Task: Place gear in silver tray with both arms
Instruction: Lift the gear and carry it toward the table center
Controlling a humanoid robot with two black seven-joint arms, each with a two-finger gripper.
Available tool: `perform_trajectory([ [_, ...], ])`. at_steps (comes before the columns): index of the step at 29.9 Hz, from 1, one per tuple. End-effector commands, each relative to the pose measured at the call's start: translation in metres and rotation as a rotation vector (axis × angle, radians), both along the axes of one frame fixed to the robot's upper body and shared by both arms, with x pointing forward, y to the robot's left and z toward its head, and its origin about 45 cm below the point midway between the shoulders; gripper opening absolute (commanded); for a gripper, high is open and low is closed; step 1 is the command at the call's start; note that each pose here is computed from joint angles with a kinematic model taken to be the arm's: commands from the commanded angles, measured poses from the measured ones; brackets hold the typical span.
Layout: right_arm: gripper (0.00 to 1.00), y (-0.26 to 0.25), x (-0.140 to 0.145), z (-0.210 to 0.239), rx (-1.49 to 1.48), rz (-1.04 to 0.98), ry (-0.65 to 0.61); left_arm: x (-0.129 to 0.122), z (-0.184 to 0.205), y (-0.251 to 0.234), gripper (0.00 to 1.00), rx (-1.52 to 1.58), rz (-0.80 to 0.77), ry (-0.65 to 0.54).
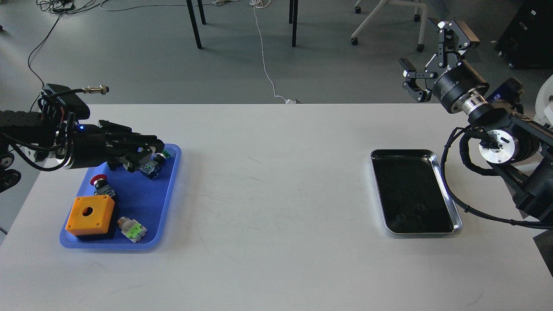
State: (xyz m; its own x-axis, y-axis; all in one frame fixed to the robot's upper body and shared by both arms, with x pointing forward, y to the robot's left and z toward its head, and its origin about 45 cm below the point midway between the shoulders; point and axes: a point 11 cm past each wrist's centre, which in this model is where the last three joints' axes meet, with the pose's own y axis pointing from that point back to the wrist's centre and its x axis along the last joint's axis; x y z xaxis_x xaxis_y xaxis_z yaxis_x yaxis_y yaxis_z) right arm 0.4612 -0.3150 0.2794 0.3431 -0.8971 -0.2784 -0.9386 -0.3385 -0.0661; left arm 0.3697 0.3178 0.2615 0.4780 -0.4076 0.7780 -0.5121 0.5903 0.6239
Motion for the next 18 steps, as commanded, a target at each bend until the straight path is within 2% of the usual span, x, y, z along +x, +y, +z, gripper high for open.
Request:
perform_trajectory([
  [1, 0.98, -0.008, -0.003, 0.006, -0.009, -0.004, -0.009, 0.008, -0.002, -0.066, 0.27, -0.074, -0.122, 0.001],
  [6, 0.98, -0.025, -0.022, 0.012, -0.04, 0.01, -0.009, 0.018, -0.022, -0.133, 0.27, -0.135, -0.191, 0.015],
  [10, 0.99, -0.04, -0.044, 0.004, -0.062, 0.017, 0.026, 0.005, -0.039, -0.198, 0.27, -0.177, -0.283, 0.047],
  [14, 0.99, -0.066, -0.066, -0.026, -0.124, -0.014, 0.12, -0.001, -0.05, -0.22, 0.27, -0.183, -0.292, 0.062],
  [18, 0.99, -0.089, -0.076, -0.044, -0.147, -0.072, 0.167, -0.001, -0.058, -0.242, 0.27, -0.192, -0.304, 0.075],
])
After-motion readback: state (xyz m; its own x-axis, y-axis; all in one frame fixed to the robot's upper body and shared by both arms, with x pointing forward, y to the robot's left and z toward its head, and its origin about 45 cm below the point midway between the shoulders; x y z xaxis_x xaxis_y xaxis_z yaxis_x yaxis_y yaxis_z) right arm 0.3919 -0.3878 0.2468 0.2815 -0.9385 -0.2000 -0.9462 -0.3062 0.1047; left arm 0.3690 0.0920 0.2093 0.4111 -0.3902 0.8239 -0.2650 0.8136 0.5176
